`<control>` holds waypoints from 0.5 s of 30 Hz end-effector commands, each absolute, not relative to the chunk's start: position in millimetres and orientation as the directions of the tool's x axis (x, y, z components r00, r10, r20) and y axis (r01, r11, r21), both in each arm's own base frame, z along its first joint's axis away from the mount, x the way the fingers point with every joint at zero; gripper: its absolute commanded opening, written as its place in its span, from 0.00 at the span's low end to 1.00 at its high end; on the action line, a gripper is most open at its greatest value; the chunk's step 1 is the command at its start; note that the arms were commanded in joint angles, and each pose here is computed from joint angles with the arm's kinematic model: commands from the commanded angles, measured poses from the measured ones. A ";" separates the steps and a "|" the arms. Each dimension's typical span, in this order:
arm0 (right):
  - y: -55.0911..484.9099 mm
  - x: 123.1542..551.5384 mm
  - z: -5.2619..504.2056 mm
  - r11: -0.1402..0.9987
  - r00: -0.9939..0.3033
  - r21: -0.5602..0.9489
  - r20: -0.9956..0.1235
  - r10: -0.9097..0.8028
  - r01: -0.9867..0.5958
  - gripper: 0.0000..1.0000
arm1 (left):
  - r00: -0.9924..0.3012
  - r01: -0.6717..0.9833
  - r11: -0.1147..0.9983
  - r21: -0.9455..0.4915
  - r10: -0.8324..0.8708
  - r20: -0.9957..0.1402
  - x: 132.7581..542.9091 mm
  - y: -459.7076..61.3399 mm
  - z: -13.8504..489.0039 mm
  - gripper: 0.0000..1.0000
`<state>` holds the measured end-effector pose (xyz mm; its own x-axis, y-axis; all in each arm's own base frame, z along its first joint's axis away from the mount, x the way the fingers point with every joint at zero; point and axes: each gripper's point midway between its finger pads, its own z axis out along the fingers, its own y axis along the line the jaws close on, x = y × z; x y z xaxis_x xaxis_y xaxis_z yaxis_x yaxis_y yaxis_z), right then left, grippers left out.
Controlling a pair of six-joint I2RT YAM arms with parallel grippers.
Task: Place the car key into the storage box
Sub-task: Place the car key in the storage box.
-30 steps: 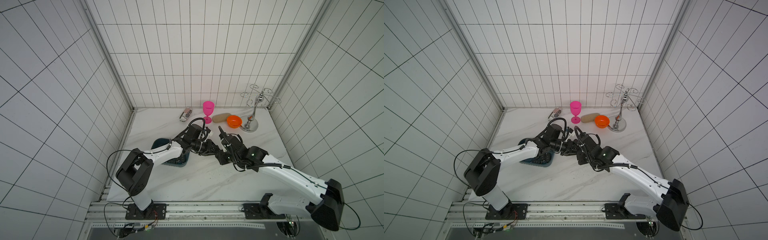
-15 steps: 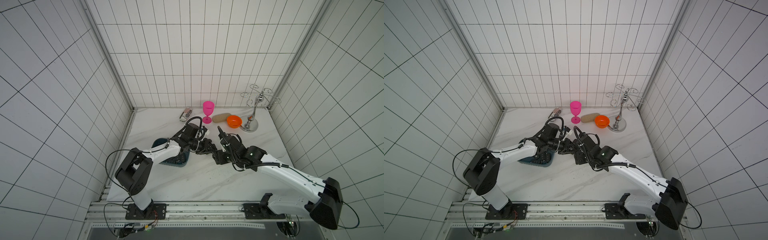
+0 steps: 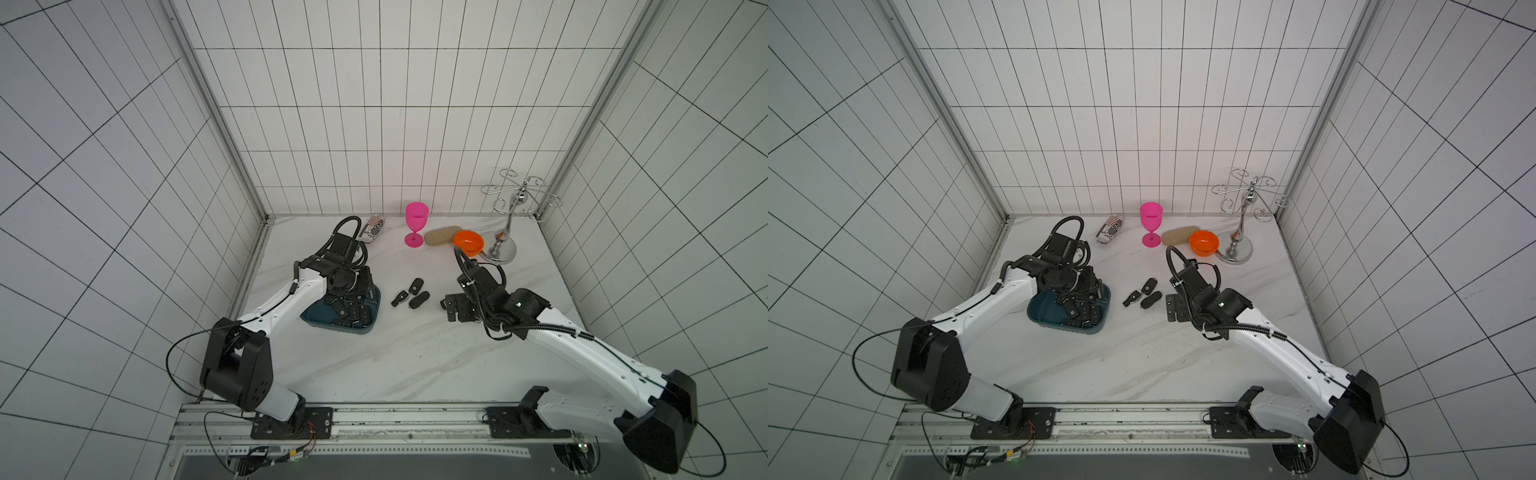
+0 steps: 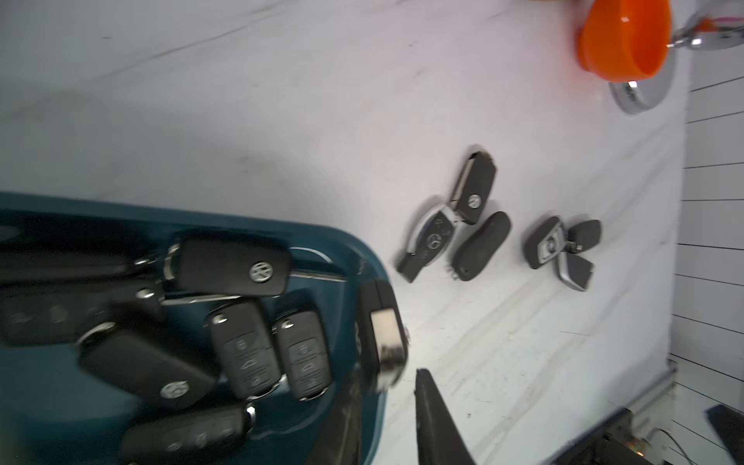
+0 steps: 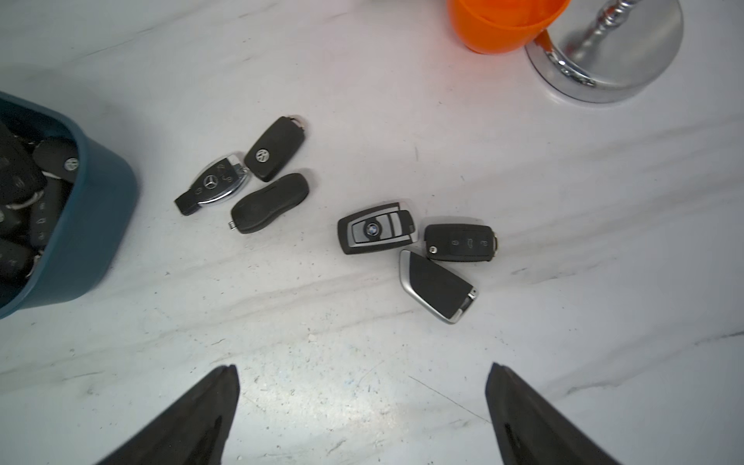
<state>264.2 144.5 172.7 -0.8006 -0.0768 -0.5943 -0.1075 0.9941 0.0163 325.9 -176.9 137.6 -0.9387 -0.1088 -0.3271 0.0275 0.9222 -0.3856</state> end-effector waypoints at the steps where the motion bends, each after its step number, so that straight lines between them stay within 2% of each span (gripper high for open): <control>1: 124.0 270.9 172.4 0.998 -0.816 -0.025 -0.574 -0.061 -0.057 1.00 | -0.942 -0.046 0.991 -0.127 -0.085 -0.325 313.0 -123.7 115.1 0.22; 10: 94.2 280.0 165.5 0.998 -0.828 -0.067 -0.561 -0.025 0.015 1.00 | -0.955 -0.078 0.987 -0.140 -0.115 -0.274 309.7 -123.4 100.0 0.21; 15: 84.5 289.8 139.1 0.996 -0.883 -0.063 -0.468 0.028 0.065 0.99 | -0.964 -0.068 0.985 -0.161 -0.106 -0.245 305.3 -127.9 92.4 0.26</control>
<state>286.7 91.2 153.2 -0.8456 0.0121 -0.5336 0.0439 0.9979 -0.0471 308.0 -128.1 99.9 -0.9574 -0.1144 -0.2651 -0.0718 0.9837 -0.1651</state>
